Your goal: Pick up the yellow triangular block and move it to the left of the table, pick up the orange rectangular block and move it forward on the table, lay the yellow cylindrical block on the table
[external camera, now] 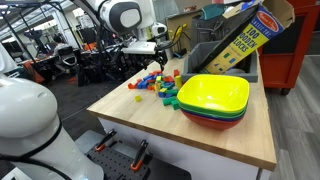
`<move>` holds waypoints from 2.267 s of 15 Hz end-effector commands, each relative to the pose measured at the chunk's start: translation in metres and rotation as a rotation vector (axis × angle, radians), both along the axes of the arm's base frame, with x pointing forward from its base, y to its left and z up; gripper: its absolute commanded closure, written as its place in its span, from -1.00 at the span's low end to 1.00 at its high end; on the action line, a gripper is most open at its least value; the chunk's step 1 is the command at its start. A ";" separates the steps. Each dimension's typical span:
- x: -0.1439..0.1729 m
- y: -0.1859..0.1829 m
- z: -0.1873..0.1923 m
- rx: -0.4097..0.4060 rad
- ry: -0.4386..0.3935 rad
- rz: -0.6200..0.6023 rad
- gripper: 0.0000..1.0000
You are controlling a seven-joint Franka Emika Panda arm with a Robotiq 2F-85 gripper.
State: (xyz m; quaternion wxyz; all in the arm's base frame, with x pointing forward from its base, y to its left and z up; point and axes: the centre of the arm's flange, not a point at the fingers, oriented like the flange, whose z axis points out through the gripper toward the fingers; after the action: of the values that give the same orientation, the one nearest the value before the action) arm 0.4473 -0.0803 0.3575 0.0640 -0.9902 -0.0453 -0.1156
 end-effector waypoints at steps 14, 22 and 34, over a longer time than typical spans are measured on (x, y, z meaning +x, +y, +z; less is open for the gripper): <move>-0.008 0.039 -0.044 -0.009 0.270 -0.113 -1.00; -0.036 0.069 -0.081 0.049 0.325 -0.109 -1.00; -0.035 0.078 -0.097 0.085 0.286 -0.187 -1.00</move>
State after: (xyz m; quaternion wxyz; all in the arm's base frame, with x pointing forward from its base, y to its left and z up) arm 0.4177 -0.0063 0.2652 0.0960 -0.9941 0.0461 0.0197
